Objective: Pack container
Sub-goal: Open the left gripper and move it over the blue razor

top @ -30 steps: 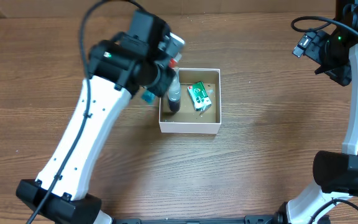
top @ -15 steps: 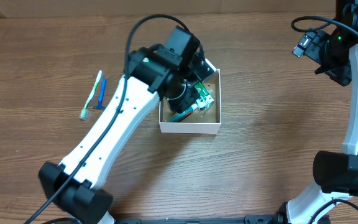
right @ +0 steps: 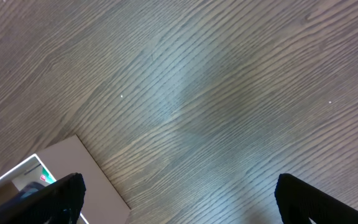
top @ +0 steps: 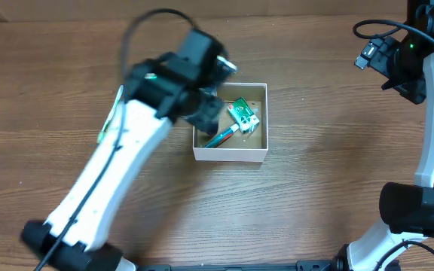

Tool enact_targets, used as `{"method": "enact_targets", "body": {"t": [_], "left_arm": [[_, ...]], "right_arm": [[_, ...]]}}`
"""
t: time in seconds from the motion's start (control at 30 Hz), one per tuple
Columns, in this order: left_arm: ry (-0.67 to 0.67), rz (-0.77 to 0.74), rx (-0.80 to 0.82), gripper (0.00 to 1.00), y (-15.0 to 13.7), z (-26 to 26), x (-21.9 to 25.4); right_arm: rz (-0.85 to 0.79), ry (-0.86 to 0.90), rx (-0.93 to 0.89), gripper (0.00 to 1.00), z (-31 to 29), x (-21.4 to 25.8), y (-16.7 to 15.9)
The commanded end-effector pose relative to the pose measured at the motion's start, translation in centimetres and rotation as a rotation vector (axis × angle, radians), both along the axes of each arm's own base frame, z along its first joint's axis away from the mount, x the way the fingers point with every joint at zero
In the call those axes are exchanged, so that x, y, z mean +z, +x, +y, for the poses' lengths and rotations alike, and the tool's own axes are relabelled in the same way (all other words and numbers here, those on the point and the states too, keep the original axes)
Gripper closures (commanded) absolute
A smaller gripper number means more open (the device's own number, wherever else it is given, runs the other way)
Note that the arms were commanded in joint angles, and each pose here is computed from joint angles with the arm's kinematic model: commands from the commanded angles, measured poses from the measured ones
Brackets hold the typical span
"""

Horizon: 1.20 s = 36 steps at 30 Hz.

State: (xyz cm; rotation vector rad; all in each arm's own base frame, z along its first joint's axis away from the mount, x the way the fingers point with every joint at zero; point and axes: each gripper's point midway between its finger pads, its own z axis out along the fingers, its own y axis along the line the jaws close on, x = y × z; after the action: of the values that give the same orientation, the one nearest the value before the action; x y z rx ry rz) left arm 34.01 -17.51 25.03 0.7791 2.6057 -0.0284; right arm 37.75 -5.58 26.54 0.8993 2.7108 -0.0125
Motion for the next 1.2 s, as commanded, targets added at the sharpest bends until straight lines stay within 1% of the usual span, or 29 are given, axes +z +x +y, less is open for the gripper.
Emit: {"method": "enact_targets", "body": {"t": [0.0,0.07,0.1,0.27,0.47,0.63,0.87,0.97,1.1,1.17], "left_arm": [[-0.023,-0.076,0.366,0.27,1.4,7.5,2.7],[-0.028,-0.064,0.458,0.19,2.1,10.0,2.2],[-0.025,-0.055,0.497,0.17,2.4,11.3,1.7],[-0.024,0.006,0.638,0.14,4.2,16.0,-2.5],[-0.038,0.083,0.718,0.13,5.8,18.8,-8.5],[-0.084,0.178,0.741,0.14,6.6,19.5,-12.6],[-0.064,0.268,0.715,0.13,7.4,19.6,-17.4],[-0.049,0.293,0.708,0.13,7.7,19.7,-19.2],[-0.044,0.294,0.706,0.14,8.2,19.9,-20.4],[-0.046,0.288,0.706,0.17,8.5,19.9,-20.8]], "right_arm": [[-0.008,-0.003,-0.004,0.0,-0.1,0.1,0.1],[-0.008,-0.003,-0.004,0.0,-0.1,0.1,0.1],[-0.008,-0.003,-0.004,0.0,-0.1,0.1,0.1],[-0.008,-0.003,-0.004,0.0,-0.1,0.1,0.1],[-0.008,-0.003,-0.004,0.0,-0.1,0.1,0.1],[-0.008,-0.004,-0.004,0.0,-0.1,0.1,0.1],[-0.008,-0.003,-0.004,0.0,-0.1,0.1,0.1],[-0.008,-0.003,-0.004,0.0,-0.1,0.1,0.1],[-0.008,-0.004,-0.004,0.0,-0.1,0.1,0.1],[-0.008,-0.003,-0.004,0.0,-0.1,0.1,0.1]]}}
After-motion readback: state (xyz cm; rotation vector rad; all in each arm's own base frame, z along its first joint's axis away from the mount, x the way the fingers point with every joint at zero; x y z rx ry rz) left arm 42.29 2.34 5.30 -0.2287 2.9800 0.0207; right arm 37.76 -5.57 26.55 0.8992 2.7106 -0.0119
